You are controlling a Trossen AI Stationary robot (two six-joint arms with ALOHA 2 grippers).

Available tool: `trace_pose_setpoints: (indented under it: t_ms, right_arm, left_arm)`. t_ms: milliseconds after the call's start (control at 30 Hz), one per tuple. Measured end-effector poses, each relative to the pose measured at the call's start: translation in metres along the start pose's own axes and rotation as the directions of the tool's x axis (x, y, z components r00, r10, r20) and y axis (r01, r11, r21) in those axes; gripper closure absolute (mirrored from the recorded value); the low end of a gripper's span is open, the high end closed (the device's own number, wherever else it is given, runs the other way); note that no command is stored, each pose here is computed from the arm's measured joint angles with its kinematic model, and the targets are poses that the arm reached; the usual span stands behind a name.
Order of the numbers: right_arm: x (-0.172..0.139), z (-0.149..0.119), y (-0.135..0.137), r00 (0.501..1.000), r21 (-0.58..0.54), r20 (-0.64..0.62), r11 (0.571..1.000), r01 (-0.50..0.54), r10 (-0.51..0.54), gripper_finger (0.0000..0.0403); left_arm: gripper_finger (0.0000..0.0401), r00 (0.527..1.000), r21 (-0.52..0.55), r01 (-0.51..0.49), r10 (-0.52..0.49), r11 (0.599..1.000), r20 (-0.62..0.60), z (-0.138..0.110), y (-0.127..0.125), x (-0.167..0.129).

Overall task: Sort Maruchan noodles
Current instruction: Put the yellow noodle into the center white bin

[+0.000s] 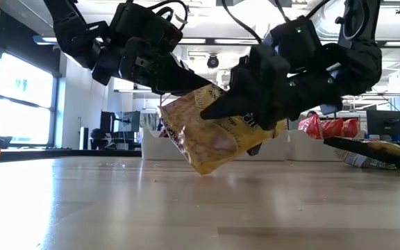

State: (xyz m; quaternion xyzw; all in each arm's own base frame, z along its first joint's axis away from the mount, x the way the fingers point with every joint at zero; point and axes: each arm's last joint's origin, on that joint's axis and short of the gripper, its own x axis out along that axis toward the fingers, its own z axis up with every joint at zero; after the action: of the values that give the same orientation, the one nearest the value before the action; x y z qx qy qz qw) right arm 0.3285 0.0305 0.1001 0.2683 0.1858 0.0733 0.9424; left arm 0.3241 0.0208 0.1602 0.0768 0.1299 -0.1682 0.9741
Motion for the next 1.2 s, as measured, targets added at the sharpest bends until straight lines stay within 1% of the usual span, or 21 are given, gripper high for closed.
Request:
trace_pose_setpoints:
  t_ms: [67, 167, 333, 433, 500, 567, 667, 767, 867, 967, 1033, 1067, 1133, 1200]
  right_arm:
    - [0.000, 0.002, 0.002, 1.000, -0.012, 0.008, 1.000, -0.029, 0.029, 0.0152]
    - [0.000, 0.002, 0.002, 0.999, -0.029, 0.013, 0.999, -0.042, 0.043, 0.0185]
    - [0.000, 0.003, 0.002, 0.999, -0.033, 0.021, 0.999, -0.035, 0.036, 0.0268]
    - [-0.001, 0.004, 0.000, 0.999, -0.032, 0.027, 0.999, -0.024, 0.025, 0.0314]
    - [-0.001, 0.005, -0.003, 0.999, -0.028, 0.028, 0.999, -0.025, 0.025, 0.0319]
    - [-0.002, 0.007, -0.006, 0.999, -0.021, 0.027, 0.999, -0.029, 0.029, 0.0319]
    - [-0.005, 0.014, -0.013, 0.999, 0.018, 0.026, 0.999, -0.039, 0.039, 0.0318]
    - [-0.012, 0.029, -0.017, 0.998, 0.045, 0.043, 0.997, -0.056, 0.054, 0.0307]
    - [-0.024, 0.054, -0.019, 0.998, 0.055, 0.049, 0.997, -0.047, 0.044, 0.0307]
    - [-0.040, 0.088, -0.023, 0.998, 0.077, 0.018, 0.996, 0.051, -0.052, 0.0313]
    - [-0.054, 0.114, -0.027, 0.985, 0.109, -0.018, 0.979, 0.170, -0.169, 0.0314]
    - [-0.062, 0.129, -0.030, 0.970, 0.137, -0.041, 0.961, 0.242, -0.239, 0.0314]
    - [-0.079, 0.157, -0.037, 0.913, 0.187, -0.106, 0.894, 0.408, -0.395, 0.0314]
    - [-0.097, 0.184, -0.044, 0.820, 0.224, -0.179, 0.789, 0.571, -0.543, 0.0314]
  left_arm:
    - [0.0401, 1.000, -0.005, 0.001, -0.001, 1.000, -0.003, 0.000, 0.000, 0.000]
    - [0.0400, 1.000, -0.029, -0.002, 0.002, 1.000, -0.004, -0.001, 0.001, 0.000]
    - [0.0387, 1.000, -0.069, -0.022, 0.021, 0.997, -0.010, -0.003, 0.009, -0.004]
    - [0.0374, 1.000, -0.083, -0.020, 0.019, 0.996, -0.018, 0.000, 0.013, -0.011]
    - [0.0367, 0.999, -0.066, -0.028, 0.026, 0.997, -0.035, 0.004, 0.015, -0.017]
    - [0.0363, 0.998, -0.024, -0.054, 0.054, 0.998, -0.022, 0.008, 0.013, -0.030]
    - [0.0362, 0.989, 0.047, -0.147, 0.145, 0.988, 0.044, 0.013, 0.006, -0.054]
    - [0.0365, 0.956, 0.087, -0.250, 0.232, 0.964, 0.181, 0.017, -0.001, -0.079]
    - [0.0366, 0.910, 0.090, -0.317, 0.276, 0.944, 0.308, 0.018, -0.006, -0.103]
    - [0.0366, 0.879, 0.062, -0.357, 0.313, 0.932, 0.359, 0.015, -0.007, -0.119]
    - [0.0366, 0.868, 0.046, -0.376, 0.334, 0.926, 0.367, 0.015, -0.005, -0.125]
    - [0.0366, 0.865, 0.034, -0.380, 0.342, 0.924, 0.367, 0.015, -0.004, -0.127]
    - [0.0366, 0.863, 0.006, -0.381, 0.354, 0.924, 0.360, 0.014, -0.002, -0.129]
    - [0.0366, 0.861, -0.007, -0.382, 0.359, 0.924, 0.361, 0.014, -0.001, -0.129]
